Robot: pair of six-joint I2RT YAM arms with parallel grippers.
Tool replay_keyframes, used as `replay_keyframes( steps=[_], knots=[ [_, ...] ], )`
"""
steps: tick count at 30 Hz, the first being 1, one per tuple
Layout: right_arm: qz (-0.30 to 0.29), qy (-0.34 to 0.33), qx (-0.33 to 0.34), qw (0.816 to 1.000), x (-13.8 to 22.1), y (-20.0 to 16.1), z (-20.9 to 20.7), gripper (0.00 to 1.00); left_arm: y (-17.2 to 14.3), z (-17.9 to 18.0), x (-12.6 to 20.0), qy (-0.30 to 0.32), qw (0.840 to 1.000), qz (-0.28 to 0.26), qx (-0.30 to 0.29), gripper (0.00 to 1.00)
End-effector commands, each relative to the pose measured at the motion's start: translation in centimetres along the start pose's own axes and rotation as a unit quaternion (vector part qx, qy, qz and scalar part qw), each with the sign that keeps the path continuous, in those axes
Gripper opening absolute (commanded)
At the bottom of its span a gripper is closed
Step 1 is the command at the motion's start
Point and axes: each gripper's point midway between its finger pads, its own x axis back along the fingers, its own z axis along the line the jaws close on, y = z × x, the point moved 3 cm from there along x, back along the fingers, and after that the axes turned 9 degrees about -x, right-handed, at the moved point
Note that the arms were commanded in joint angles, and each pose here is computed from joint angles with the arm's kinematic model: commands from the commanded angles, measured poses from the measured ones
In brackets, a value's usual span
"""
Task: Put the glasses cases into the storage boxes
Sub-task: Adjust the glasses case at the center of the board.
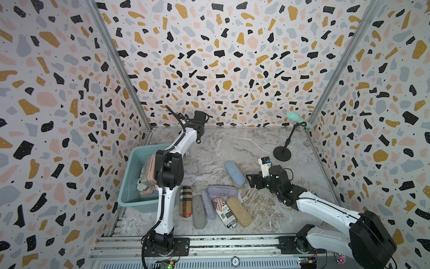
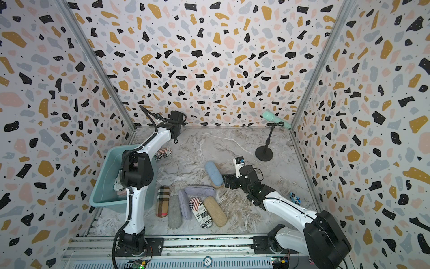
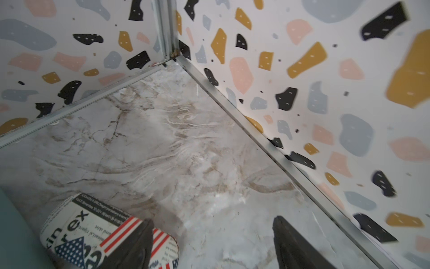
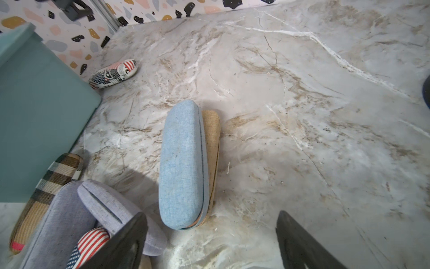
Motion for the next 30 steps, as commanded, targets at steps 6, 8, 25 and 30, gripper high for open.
replay_keyframes(
  steps=[6,8,25,30],
  knots=[
    [-0.029,0.038,-0.004,0.999,1.4,0.8,0.8,0.89,-3.0,2.3,-4.1,0.028,0.997,0.068,0.022,0.76],
    [-0.03,0.038,-0.006,0.999,1.5,0.7,0.6,0.89,-3.9,2.3,-4.7,0.029,0.996,0.078,0.01,0.75],
    [-0.047,0.028,-0.012,0.998,2.1,0.4,-0.4,0.89,-10.4,4.6,-3.7,0.005,0.991,0.134,-0.019,0.69],
    [-0.05,0.026,-0.012,0.998,2.1,0.7,-0.4,0.89,-12.8,1.8,-0.1,-0.051,0.99,0.129,-0.036,0.69]
  ],
)
